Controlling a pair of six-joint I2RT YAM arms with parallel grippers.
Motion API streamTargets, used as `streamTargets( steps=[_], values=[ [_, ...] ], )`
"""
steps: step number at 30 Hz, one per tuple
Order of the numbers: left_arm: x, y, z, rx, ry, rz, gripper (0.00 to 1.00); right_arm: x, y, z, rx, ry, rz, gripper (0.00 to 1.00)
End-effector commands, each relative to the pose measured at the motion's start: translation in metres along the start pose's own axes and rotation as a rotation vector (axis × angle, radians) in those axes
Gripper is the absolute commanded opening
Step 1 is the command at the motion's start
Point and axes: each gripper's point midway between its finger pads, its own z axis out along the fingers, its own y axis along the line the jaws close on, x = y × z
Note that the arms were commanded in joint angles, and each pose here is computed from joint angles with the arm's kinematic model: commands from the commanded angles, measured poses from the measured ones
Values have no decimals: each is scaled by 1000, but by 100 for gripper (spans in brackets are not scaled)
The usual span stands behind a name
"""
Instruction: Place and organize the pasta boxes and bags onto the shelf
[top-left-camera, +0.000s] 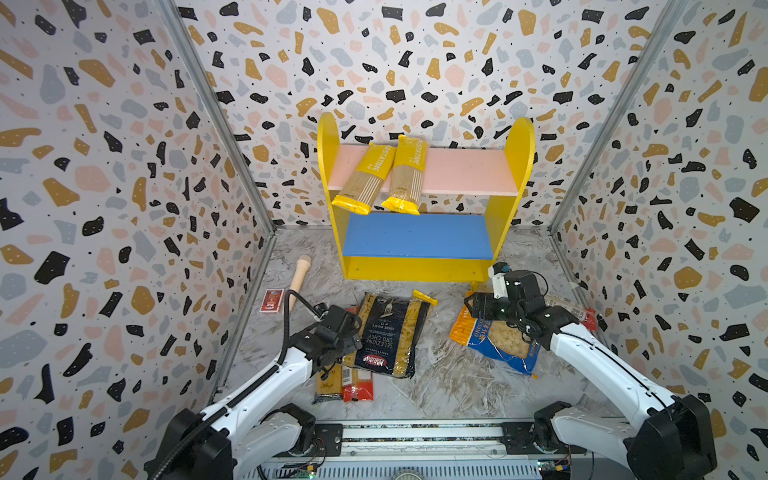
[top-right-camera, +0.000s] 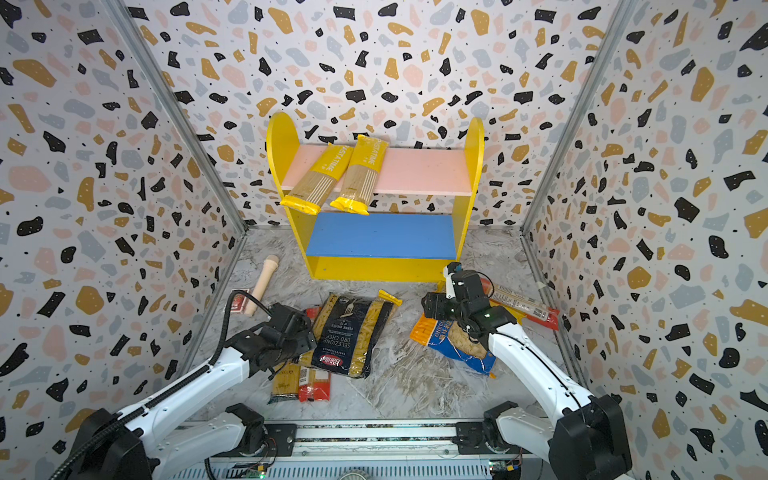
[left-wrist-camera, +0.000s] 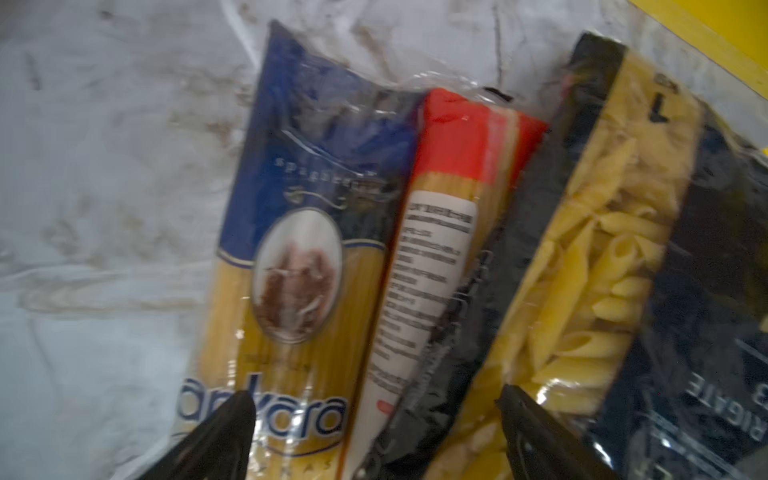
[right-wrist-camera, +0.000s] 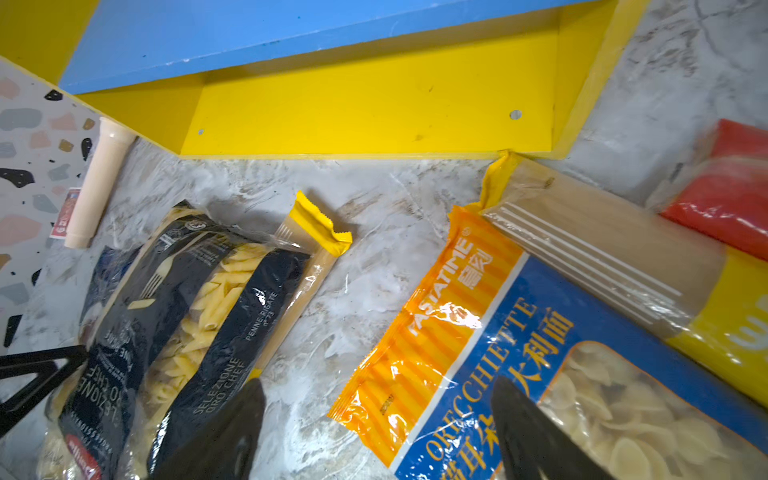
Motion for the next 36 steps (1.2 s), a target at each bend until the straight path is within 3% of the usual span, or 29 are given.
streamTargets(
  steps=[1,12,24,28,32,36],
  values=[
    [-9,-41,-3,104,-33,-12,92,0,6,-14,-27,-31,11,85],
    [17,-83,27,136,49,114,91,0,-3,-44,21,-79,6,85],
    [59,-160,17,299,117,212,89,1,-4,-54,22,-93,6,85],
    [46,-146,-2,279,60,201,90,0,-3,-54,19,-94,-4,86],
    [25,-107,-32,219,-47,144,94,-2,2,-53,-2,-93,-24,86],
    [30,-73,-38,214,-75,78,96,-4,13,-54,-28,-95,-56,90]
  ],
)
